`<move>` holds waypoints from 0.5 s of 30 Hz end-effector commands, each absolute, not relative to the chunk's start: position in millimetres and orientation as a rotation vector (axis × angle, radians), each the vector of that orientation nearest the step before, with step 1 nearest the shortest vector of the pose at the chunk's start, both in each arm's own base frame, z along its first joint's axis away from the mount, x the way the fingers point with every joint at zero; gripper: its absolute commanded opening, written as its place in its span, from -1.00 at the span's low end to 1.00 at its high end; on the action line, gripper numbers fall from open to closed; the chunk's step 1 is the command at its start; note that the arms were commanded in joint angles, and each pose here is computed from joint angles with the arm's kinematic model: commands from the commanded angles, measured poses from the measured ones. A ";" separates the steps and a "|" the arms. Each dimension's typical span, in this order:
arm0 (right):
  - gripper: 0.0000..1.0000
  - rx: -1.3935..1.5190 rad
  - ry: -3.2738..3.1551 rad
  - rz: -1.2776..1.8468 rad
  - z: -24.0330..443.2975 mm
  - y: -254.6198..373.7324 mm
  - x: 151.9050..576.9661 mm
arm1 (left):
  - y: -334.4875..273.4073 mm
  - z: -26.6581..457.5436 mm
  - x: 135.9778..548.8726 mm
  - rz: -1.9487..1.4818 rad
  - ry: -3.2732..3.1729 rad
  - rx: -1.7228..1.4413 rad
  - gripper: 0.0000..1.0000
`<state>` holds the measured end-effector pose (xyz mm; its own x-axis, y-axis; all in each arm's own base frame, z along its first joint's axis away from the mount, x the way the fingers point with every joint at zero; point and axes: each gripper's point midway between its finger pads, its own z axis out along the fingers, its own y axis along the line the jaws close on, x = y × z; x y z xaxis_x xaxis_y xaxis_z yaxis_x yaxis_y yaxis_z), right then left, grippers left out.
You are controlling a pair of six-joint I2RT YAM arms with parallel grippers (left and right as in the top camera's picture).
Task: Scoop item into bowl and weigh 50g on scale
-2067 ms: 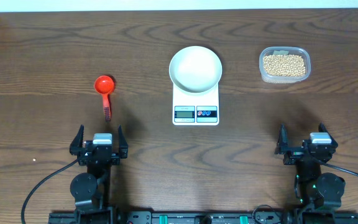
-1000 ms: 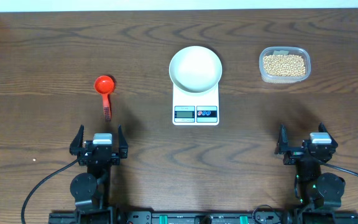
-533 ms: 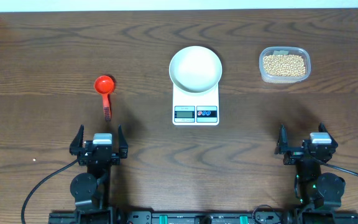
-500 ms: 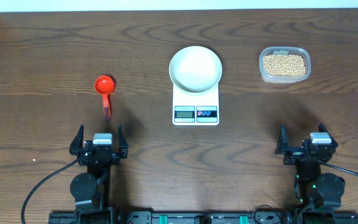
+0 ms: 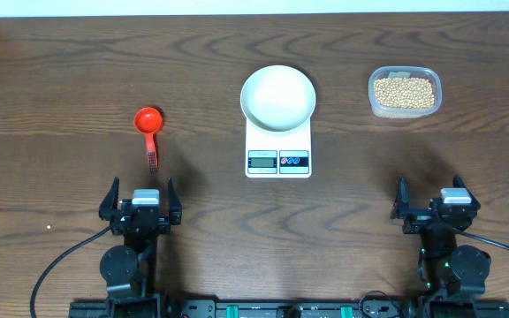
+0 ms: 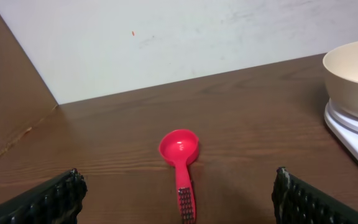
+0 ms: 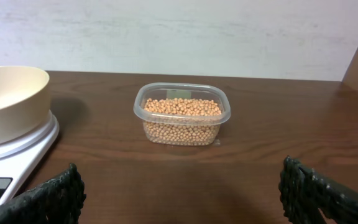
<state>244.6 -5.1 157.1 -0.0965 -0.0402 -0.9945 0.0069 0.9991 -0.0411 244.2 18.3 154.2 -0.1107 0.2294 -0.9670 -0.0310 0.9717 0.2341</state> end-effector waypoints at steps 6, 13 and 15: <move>0.99 -0.025 1.665 -0.032 156.2 -3.8 244.6 | 19.3 139.4 243.5 0.187 1.714 0.114 0.96; 0.99 -0.025 1.666 -0.032 156.1 -3.8 244.6 | 19.3 139.4 243.5 0.183 1.714 0.109 0.96; 0.99 -0.025 1.665 -0.032 156.2 -3.8 244.6 | 19.3 141.1 243.4 0.183 1.710 0.109 0.96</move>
